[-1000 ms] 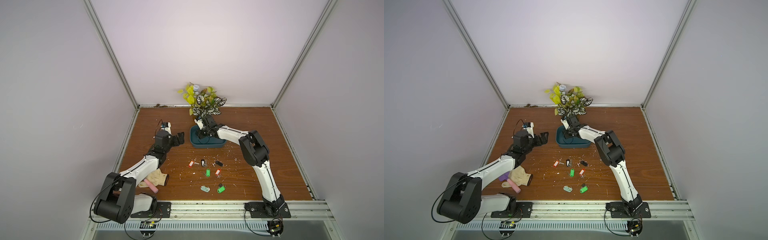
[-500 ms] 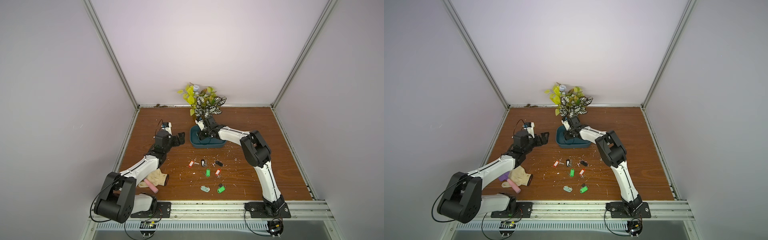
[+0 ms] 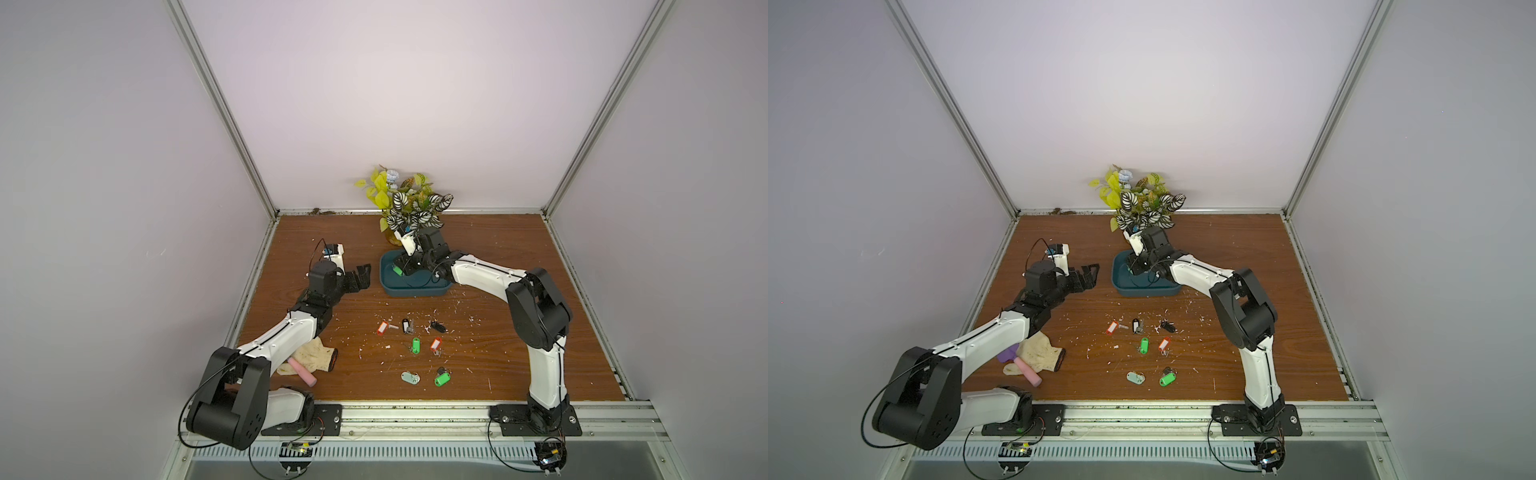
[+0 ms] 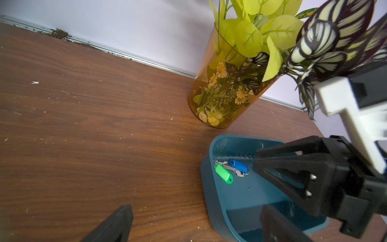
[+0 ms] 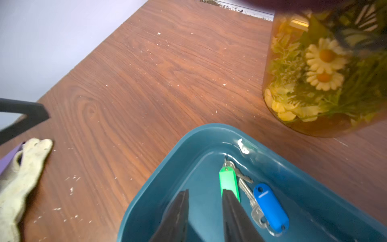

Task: Take the keys out of the storage box
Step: Pick up the key from the storage box.

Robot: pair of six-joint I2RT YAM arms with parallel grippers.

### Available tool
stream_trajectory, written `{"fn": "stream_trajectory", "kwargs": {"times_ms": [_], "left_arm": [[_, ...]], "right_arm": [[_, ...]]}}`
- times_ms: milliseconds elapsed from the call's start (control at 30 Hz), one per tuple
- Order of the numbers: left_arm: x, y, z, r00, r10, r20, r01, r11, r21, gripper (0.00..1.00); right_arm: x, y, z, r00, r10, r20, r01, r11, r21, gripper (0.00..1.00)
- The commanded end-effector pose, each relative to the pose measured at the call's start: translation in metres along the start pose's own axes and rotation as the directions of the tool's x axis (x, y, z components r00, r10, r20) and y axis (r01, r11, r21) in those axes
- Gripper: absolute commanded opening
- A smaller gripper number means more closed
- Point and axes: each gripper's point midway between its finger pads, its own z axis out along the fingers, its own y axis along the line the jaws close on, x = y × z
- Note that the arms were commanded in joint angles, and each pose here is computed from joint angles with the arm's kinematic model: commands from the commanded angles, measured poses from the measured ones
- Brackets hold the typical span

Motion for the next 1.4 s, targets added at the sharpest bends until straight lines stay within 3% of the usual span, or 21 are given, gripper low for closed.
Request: {"fn": "stream_trajectory", "kwargs": {"times_ms": [0,500,833,1067,1367], "left_arm": [[-0.015,-0.002,-0.004,0.999,0.014,0.046,-0.014,1.0,0.011,0.99],[-0.014,0.002,-0.004,0.999,0.028,0.042,-0.028,1.0,-0.009,0.99],[-0.014,0.004,-0.004,0.999,0.033,0.041,-0.032,0.999,-0.018,0.99],[-0.015,0.004,-0.003,0.999,0.032,0.044,-0.031,0.999,-0.022,0.99],[-0.016,0.004,-0.005,0.998,0.035,0.047,-0.034,0.999,-0.025,0.99]], "right_arm": [[0.001,-0.003,0.016,1.0,0.005,-0.013,-0.004,1.0,0.01,0.38],[0.013,-0.014,0.057,0.999,0.018,-0.047,-0.016,0.999,0.042,0.37],[0.018,-0.017,0.067,0.998,0.02,-0.054,-0.017,0.998,0.056,0.26],[0.003,-0.013,0.053,1.0,0.012,-0.021,-0.011,0.999,0.053,0.0],[-0.027,0.011,0.008,0.998,-0.034,0.057,0.035,0.999,-0.025,0.0]]}}
